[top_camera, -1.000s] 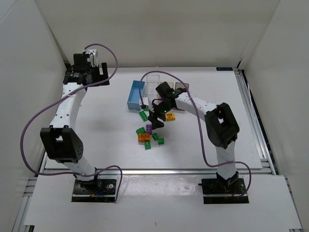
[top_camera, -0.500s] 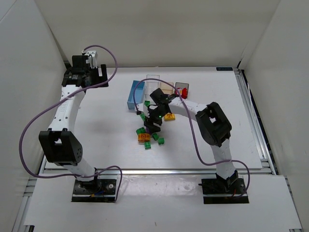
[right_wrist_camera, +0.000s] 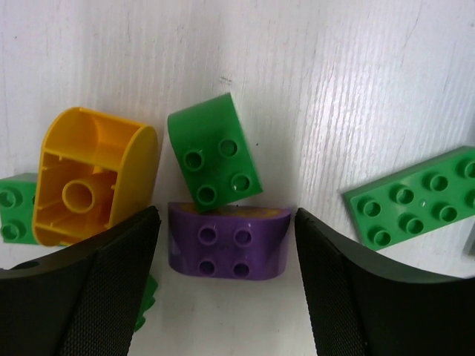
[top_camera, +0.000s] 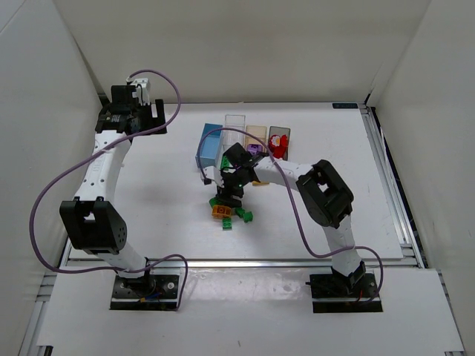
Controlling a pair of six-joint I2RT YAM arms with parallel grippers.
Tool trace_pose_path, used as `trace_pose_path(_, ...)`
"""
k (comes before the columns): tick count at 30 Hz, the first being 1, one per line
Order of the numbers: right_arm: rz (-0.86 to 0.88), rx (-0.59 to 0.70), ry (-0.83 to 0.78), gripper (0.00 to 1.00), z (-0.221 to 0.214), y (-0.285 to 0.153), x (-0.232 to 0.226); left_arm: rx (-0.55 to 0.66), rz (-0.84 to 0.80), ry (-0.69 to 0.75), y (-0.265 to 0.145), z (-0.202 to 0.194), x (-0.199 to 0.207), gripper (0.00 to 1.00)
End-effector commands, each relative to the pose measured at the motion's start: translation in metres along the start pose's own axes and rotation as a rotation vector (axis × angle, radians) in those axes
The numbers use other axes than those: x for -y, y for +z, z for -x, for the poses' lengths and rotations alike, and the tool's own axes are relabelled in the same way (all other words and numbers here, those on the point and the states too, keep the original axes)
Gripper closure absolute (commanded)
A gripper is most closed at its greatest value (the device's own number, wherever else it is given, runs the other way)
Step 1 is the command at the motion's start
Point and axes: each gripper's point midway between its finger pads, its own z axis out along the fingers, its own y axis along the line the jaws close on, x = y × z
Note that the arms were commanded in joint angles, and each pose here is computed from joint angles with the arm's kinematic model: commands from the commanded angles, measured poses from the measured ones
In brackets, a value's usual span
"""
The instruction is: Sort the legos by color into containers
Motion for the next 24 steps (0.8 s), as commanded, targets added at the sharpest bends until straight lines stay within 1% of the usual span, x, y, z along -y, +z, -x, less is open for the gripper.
trace_pose_path(1,-0.010,-0.037,0.010,0.23,-0.011,0.009,-0.007,0.012,-0.005,0.003,-0.002,0.001,-0.001,0.01)
trace_pose_path(4,-0.019,-0.061,0.013,0.29,-0.018,0.012,-0.006,0.005,-0.011,0.004,0.001,0.001,0.000,0.01)
trace_pose_path(6,-0.028,-0.076,0.010,0.29,-0.022,0.012,-0.005,-0.001,-0.014,0.007,0.003,0.000,0.000,0.01)
trace_pose_path(8,-0.009,-0.098,0.007,0.24,-0.028,0.012,-0.010,0.002,-0.017,0.010,0.003,0.003,0.000,0.01)
trace_pose_path(11,0.014,-0.103,0.018,0.21,-0.033,0.007,-0.015,0.001,-0.023,0.010,0.007,0.004,0.002,0.01)
trace_pose_path(12,0.014,-0.100,0.022,0.17,-0.034,0.005,-0.014,-0.004,-0.029,0.008,0.009,0.003,0.003,0.01)
trace_pose_path(16,0.026,-0.100,0.024,0.15,-0.037,-0.001,-0.018,-0.006,-0.041,-0.003,0.012,0.004,0.005,0.00)
trace_pose_path(21,0.046,-0.117,0.041,0.18,-0.044,-0.003,-0.023,-0.007,-0.054,-0.007,0.015,0.006,0.007,0.01)
trace_pose_path(22,0.049,-0.116,0.042,0.20,-0.044,-0.003,-0.024,-0.008,-0.053,-0.009,0.015,0.005,0.007,0.01)
trace_pose_path(24,0.057,-0.119,0.044,0.27,-0.045,-0.001,-0.025,-0.012,-0.059,-0.012,0.016,0.005,0.009,0.01)
